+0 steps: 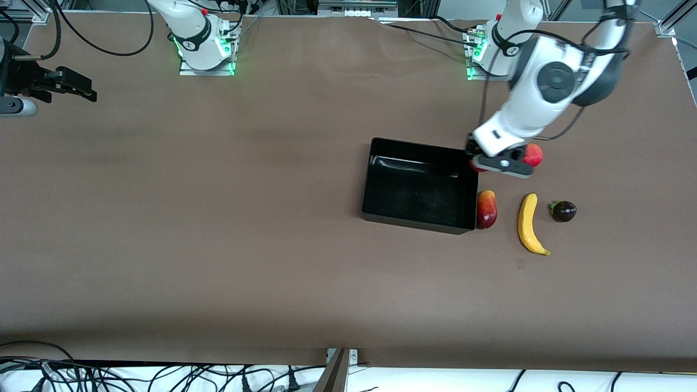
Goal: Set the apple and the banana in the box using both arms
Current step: 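Carry the red apple over the black box with the left gripper, then lower the apple into the box and open the left gripper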
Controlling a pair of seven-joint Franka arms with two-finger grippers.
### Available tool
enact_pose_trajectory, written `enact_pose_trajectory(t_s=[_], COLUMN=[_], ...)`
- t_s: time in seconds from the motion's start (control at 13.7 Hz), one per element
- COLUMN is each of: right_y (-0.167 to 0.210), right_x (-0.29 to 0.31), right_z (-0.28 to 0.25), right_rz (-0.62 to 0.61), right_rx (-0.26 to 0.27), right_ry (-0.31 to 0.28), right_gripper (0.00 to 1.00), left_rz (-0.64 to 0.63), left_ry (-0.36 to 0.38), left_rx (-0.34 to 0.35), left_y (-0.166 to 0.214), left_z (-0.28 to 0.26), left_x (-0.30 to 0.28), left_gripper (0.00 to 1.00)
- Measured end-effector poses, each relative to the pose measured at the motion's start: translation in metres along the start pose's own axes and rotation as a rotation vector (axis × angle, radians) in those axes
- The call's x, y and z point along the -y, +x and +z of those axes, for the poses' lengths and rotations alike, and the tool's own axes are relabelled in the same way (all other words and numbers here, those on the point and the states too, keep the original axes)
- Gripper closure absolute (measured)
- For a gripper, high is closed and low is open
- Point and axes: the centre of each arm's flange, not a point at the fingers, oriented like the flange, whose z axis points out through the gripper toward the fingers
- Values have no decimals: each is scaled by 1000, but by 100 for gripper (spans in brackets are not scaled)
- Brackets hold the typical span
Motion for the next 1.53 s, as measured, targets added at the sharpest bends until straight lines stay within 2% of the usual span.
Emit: enact_pose_trajectory(t_s=[0.15, 0.29, 0.44, 0.58, 1.09, 1.39, 1.53], right_y=[0, 0, 0, 1, 1, 2, 2], right_x=[0, -1, -5, -11, -12, -12, -12], right_z=[0, 0, 0, 2, 3, 3, 3], right_rz=[0, 1, 10, 19, 21, 21, 21], right_rx=[0, 0, 1, 4, 8, 8, 8], right_ry=[0, 0, 3, 7, 8, 8, 8], right_gripper=[0, 0, 0, 0, 0, 0, 0], left_rz=[-44, -66, -74, -85, -118, -158, -159], left_ry=[-10, -7, -2, -10, -3, -32, -34], left_rx=[13, 56, 98, 106, 111, 130, 129], left_y=[14, 20, 25, 37, 54, 55, 55], left_z=[14, 47, 85, 115, 160, 171, 171], left_x=[-61, -109, -140, -159, -156, -153, -154], left_gripper=[32, 32, 32, 32, 32, 32, 27])
